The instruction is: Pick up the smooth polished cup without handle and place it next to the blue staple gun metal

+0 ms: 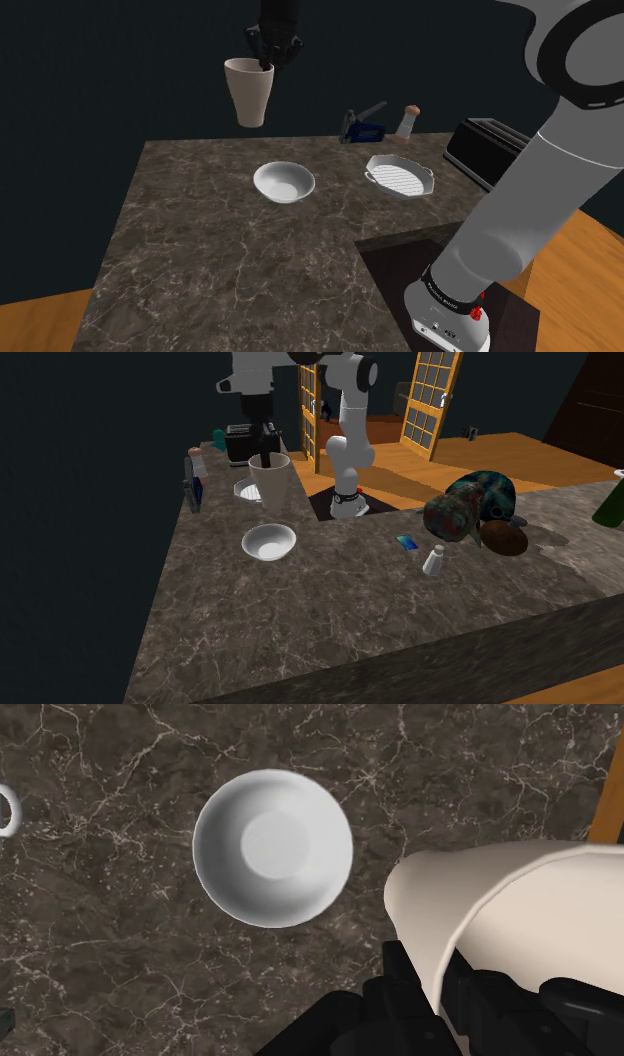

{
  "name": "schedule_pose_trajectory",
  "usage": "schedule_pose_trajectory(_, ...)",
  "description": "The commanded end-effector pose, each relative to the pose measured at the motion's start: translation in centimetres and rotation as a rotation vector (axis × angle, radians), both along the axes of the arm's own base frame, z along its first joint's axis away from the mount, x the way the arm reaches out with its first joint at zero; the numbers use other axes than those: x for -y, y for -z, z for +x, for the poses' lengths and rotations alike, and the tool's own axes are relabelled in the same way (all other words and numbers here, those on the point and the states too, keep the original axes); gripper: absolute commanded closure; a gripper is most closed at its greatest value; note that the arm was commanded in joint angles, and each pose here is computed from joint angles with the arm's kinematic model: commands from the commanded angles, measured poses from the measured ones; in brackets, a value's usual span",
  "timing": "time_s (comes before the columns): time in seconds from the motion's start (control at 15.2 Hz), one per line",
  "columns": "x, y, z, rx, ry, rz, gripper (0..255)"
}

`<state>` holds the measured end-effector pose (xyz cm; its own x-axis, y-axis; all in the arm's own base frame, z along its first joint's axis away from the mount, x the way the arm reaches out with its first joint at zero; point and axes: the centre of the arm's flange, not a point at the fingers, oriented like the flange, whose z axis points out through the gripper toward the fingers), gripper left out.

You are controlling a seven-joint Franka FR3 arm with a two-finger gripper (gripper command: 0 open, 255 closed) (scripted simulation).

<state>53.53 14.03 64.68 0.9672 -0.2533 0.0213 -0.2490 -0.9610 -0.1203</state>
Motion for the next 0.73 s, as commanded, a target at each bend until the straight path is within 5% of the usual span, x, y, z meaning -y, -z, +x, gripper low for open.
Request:
schedule_pose_trajectory(0.0,2.8,0.0,-0.1,0.0,-0.002,0.0,255)
schedule_pose_trajectory(0.66,15.9,-0.1,-1.0,0.0,-0.002,0.0,255)
